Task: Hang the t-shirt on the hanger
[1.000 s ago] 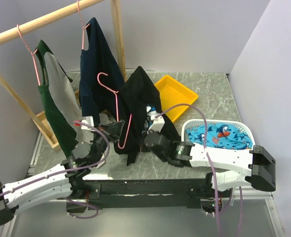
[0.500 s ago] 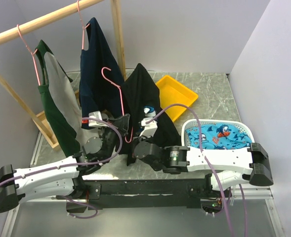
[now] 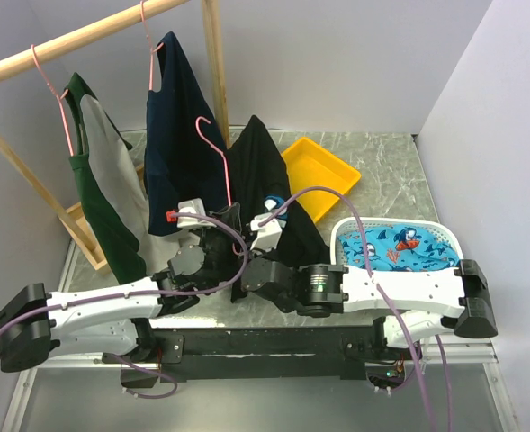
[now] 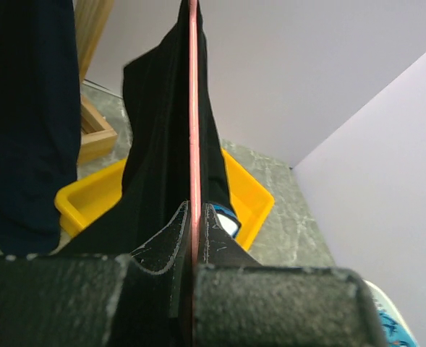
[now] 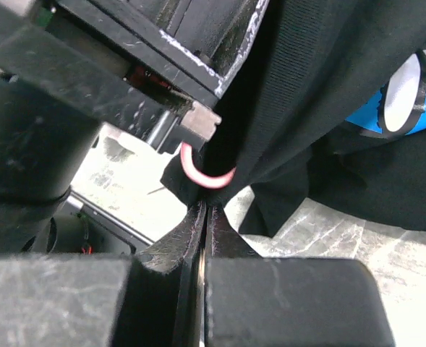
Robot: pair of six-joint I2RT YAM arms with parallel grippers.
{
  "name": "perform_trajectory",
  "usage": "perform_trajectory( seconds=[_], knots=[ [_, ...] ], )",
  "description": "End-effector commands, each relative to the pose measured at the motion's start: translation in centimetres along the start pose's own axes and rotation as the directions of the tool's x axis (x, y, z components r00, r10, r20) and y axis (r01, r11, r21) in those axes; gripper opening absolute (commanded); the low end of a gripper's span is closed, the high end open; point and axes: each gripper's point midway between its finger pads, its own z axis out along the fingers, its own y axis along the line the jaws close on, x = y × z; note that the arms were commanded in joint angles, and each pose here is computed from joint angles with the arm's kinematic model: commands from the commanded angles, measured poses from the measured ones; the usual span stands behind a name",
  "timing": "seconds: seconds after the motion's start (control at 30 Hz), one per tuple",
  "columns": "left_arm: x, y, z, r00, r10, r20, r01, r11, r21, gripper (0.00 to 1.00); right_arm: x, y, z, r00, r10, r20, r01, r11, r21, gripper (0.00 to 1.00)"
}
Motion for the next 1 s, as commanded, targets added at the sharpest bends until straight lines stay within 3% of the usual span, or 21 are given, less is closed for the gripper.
perform_trajectory(
  seconds=[0.0,0.17,0.37,0.53,0.97],
  knots=[
    [-3.6,-1.5,0.7,0.993,-0.061,0.097,0.062,0.998,0.001,0.01,-1.4,1.8,-2.6,0.999,0.047,-0.021,-0.049,0.994,-0.099,0.0],
    [-2.5,-1.8,0.5,0.999,-0.019,0.048,0.017,0.999,0.036,0.01,-2.6,0.7,-3.1,0.998,0.065,-0.012,-0.066,0.994,-0.084,0.0],
    [-1.0,-1.2,0.4,1.0,-0.014,0.012,0.013,1.0,0.02,0.01,-5.0,2.8,-4.1,0.992,0.124,-0.017,-0.125,0.964,-0.235,0.0],
    [-0.3,-2.1,0.7,0.999,-0.044,-0.013,0.044,0.999,0.027,0.01,-5.6,3.3,-3.0,0.993,0.114,-0.02,-0.116,0.97,-0.214,0.0],
    [-0.2,-3.7,-3.0,0.977,0.058,-0.204,-0.005,0.968,0.25,0.01,-8.2,-4.1,-0.6,0.983,0.183,0.005,-0.18,0.969,-0.168,0.0]
  ],
)
